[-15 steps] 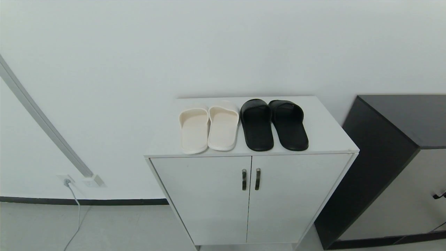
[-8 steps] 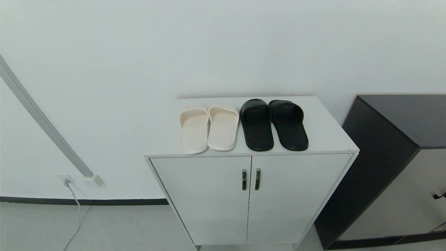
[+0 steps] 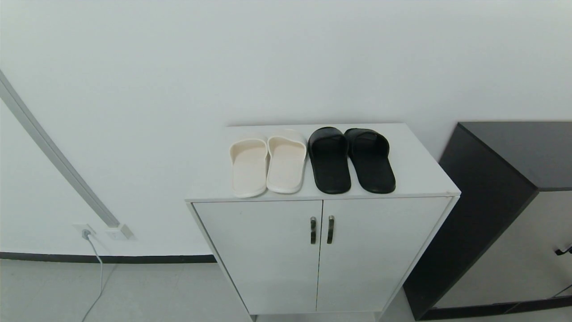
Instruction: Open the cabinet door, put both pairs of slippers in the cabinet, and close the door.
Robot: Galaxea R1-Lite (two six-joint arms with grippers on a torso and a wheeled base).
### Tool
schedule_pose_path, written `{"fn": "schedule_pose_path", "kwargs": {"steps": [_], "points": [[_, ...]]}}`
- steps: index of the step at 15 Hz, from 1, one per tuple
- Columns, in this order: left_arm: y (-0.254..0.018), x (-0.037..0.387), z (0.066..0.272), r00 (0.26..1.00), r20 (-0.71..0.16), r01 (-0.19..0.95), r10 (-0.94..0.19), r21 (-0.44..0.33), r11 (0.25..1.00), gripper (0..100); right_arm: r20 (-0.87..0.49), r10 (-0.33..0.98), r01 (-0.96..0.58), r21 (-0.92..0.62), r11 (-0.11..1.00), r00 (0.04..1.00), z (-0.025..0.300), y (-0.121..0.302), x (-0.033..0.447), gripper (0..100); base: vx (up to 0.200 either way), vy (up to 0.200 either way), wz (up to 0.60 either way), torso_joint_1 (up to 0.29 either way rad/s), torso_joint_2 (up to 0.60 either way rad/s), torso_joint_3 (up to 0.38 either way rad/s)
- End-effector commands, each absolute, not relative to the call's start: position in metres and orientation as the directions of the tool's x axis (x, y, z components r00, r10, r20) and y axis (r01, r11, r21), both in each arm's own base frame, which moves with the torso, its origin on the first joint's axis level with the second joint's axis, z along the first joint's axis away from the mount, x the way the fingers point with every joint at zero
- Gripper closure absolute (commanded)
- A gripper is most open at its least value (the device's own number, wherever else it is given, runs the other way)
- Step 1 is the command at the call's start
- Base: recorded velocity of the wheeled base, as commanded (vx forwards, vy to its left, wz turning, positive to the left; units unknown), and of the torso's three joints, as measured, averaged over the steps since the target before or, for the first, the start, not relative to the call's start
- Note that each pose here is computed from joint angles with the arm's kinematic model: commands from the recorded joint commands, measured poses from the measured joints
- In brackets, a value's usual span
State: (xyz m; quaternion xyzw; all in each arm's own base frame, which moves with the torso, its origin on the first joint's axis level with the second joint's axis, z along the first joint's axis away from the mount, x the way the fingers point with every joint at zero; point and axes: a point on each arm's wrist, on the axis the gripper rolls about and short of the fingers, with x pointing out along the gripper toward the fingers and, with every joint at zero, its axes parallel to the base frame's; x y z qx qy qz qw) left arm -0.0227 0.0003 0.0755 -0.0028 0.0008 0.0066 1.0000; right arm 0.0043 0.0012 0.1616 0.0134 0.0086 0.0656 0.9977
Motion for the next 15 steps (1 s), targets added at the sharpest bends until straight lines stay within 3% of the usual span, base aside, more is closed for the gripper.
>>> {"fn": "schedule_pose_path", "kwargs": {"steps": [1, 3, 7, 11, 15], "points": [[0.000, -0.023, 0.076, 1.000, -0.003, -0.014, 0.014, -0.006, 1.000, 100, -0.178, 0.222, -0.219, 0.040, 0.975, 0.959, 0.173, 0.011, 0.056, 0, 0.000, 0.000, 0.00, 0.000, 0.00, 0.000], [0.000, -0.023, 0.076, 1.000, -0.003, -0.012, 0.012, -0.006, 1.000, 100, -0.189, 0.354, -0.339, 0.106, 0.935, 0.916, 0.200, 0.037, 0.104, 0, 0.000, 0.000, 0.00, 0.000, 0.00, 0.000], [0.000, -0.023, 0.076, 1.000, -0.003, -0.012, 0.012, -0.006, 1.000, 100, -0.174, 0.444, -0.416, 0.178, 0.892, 0.879, 0.228, 0.070, 0.142, 0, 0.000, 0.000, 0.00, 0.000, 0.00, 0.000], [0.000, -0.023, 0.076, 1.000, -0.003, -0.012, 0.012, -0.006, 1.000, 100, -0.186, 0.419, -0.390, 0.176, 0.904, 0.889, 0.242, 0.123, 0.166, 0, 0.000, 0.000, 0.00, 0.000, 0.00, 0.000], [0.000, -0.023, 0.076, 1.000, -0.002, -0.012, 0.012, -0.006, 1.000, 100, -0.197, 0.274, -0.250, 0.138, 0.958, 0.941, 0.245, 0.184, 0.208, 0, 0.000, 0.000, 0.00, 0.000, 0.00, 0.000]]}}
